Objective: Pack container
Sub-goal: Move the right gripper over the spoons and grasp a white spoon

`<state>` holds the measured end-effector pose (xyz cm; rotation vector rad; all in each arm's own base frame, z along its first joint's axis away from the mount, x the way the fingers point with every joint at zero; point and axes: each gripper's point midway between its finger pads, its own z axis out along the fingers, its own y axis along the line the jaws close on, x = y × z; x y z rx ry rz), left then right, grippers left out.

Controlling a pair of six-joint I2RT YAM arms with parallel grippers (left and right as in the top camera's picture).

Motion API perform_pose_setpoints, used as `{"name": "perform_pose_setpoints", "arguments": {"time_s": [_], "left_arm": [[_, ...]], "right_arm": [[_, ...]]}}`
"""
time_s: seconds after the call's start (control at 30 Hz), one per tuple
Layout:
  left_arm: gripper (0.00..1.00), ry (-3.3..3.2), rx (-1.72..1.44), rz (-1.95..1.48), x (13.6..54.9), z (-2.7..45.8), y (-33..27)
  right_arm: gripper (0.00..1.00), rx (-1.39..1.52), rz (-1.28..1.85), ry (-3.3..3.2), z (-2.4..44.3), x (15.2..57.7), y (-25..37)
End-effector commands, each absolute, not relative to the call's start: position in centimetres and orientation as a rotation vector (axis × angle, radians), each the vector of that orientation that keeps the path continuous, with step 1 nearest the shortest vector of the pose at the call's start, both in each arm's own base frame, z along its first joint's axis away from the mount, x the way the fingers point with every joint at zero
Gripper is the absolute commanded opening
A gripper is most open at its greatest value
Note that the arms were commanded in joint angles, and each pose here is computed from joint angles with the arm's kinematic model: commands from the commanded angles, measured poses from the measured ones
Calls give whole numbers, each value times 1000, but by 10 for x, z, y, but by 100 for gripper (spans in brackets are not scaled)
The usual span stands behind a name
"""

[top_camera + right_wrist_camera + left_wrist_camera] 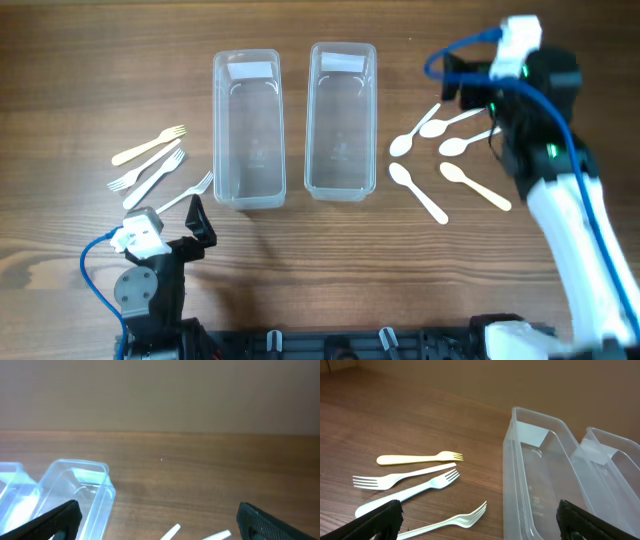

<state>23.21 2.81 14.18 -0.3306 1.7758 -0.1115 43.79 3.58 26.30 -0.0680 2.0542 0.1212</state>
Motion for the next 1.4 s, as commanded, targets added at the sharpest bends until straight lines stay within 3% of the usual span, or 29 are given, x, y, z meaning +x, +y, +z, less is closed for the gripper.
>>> {"name": "perform_pose_setpoints", "arguments": {"time_s": [0.0, 0.2, 0.27, 0.3, 0.4, 0.47, 0.5, 0.93, 1.13, 1.37], "left_arm": [[100, 1772, -323, -129, 232, 142, 25], [100, 1772, -323, -129, 232, 142, 25], [100, 1772, -323, -129, 232, 142, 25], [100, 1772, -323, -129, 232, 142, 25], [100, 1772, -323, -129, 232, 142, 25], [100, 1772, -323, -129, 232, 142, 25], [100, 1772, -323, -129, 232, 142, 25], [100, 1772, -323, -129, 232, 142, 25], [100, 1772, -323, -129, 232, 142, 25], [100, 1772, -323, -129, 232, 142, 25]], "right_arm": [[100, -112, 198, 2068, 263, 464, 48], [100, -104, 222, 2028, 264, 476, 51], [100, 15, 297, 2019, 268, 479, 51], [95, 46, 306, 2025, 265, 480, 50], [62, 197, 279, 2060, 248, 485, 37], [54, 244, 239, 2089, 234, 488, 29], [45, 270, 198, 2120, 219, 490, 24], [40, 859, 130, 2296, 91, 485, -8], [30, 987, 112, 2312, 72, 475, -14], [36, 1118, 82, 2380, 46, 455, -15]]}}
